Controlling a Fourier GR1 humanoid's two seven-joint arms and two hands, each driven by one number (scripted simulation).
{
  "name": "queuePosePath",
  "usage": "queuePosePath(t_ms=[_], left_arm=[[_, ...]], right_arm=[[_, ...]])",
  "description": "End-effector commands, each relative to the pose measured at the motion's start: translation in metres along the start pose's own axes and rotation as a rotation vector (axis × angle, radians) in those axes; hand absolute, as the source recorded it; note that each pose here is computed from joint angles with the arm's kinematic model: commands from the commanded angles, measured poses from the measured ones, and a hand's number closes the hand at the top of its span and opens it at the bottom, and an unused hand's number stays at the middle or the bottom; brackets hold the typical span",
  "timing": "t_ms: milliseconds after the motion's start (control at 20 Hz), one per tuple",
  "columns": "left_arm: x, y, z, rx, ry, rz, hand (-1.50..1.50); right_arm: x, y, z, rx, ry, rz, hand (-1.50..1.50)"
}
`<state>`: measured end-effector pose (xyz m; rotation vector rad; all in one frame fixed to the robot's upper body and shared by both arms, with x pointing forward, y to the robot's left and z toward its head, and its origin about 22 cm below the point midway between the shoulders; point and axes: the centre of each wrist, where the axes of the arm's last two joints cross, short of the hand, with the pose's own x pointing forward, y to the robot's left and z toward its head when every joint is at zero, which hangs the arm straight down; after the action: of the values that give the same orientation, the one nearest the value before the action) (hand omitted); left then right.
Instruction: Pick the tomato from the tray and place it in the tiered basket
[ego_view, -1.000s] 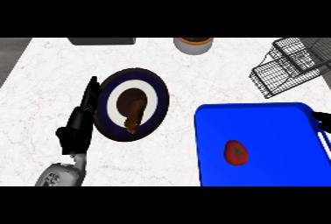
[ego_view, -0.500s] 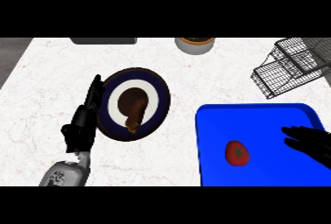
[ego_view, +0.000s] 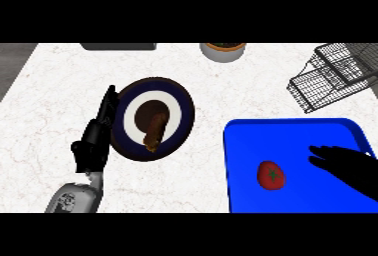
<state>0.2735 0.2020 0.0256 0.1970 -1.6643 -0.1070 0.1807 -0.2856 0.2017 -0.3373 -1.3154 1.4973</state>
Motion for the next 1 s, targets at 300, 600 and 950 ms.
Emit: queuePosePath(t_ms=[300,600,950], left_arm=[[0.011,0.006,-0.008,0.0,-0.005,0.014,0.0],[-0.003,0.01,-0.009,0.021,0.003,-0.001,0.0],[0.003,0.009,0.009,0.017,-0.004,-0.006,0.0]], right_arm=[[-0.013,0.007,-0.014,0.003,0.062,0.11,-1.5],[-0.006,0.011,-0.006,0.013,-0.003,0.203,-1.5],[-0.017,0.035,-0.023,-0.027,0.015,0.268,-1.5]])
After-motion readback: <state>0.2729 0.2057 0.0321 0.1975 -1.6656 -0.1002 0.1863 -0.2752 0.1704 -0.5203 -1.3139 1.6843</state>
